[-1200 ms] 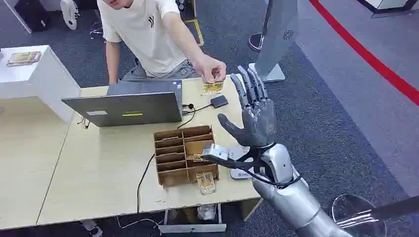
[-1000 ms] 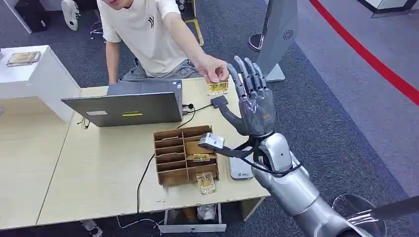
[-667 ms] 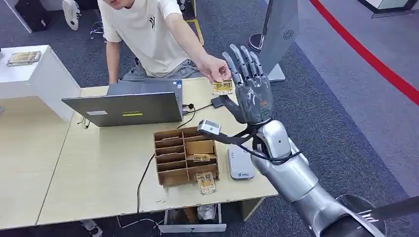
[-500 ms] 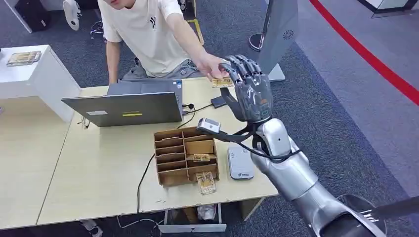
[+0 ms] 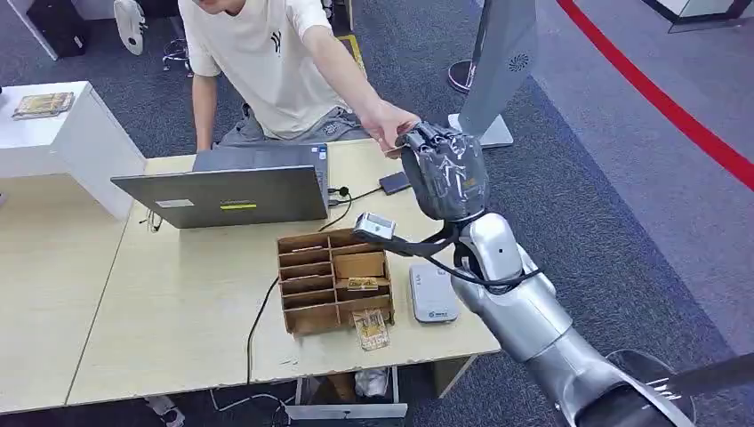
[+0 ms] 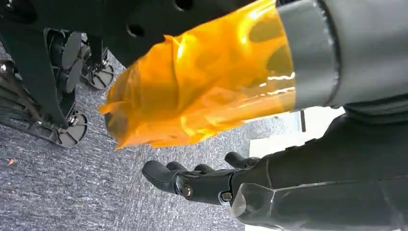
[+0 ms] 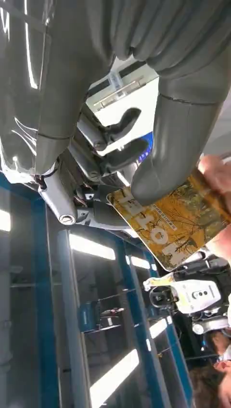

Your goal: Pass the card to the sensor for recognition and then transmit it.

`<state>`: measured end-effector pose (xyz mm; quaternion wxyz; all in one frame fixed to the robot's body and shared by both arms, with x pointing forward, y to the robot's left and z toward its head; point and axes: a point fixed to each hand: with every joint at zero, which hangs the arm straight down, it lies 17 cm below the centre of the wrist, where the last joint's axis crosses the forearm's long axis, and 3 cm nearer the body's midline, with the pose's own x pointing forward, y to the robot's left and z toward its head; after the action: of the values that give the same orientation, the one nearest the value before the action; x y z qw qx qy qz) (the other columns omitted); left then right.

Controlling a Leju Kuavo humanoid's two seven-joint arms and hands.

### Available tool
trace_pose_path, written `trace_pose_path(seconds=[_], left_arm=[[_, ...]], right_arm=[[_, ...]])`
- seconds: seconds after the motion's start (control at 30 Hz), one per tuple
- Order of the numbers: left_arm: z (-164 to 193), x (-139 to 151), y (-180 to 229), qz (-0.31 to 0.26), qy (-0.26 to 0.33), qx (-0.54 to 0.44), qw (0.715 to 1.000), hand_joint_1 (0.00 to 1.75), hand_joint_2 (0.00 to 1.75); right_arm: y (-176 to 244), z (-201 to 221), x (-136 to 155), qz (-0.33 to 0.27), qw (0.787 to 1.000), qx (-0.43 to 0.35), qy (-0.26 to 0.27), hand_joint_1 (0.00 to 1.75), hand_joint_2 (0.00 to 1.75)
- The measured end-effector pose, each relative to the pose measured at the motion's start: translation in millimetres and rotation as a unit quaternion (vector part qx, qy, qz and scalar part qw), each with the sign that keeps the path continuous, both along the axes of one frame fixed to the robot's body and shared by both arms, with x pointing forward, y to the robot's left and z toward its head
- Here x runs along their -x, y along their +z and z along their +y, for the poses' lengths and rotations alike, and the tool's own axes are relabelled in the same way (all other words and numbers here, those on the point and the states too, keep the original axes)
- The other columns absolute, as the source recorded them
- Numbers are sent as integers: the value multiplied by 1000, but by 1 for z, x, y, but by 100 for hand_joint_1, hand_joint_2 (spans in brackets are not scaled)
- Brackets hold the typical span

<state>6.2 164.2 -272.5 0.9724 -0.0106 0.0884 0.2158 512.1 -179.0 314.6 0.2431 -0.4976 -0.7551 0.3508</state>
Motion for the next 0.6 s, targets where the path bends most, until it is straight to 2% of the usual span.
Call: trace_pose_path(seconds=[0.33, 0.6], left_arm=[[-1, 0, 1, 1, -6, 2, 1000, 0, 0], [0, -1, 1, 1, -8, 1, 1000, 0, 0]], right_arm=[[-12, 1, -4, 28, 1000, -2, 0, 175, 175], [-20, -3, -7, 57, 998, -37, 5, 175, 175]])
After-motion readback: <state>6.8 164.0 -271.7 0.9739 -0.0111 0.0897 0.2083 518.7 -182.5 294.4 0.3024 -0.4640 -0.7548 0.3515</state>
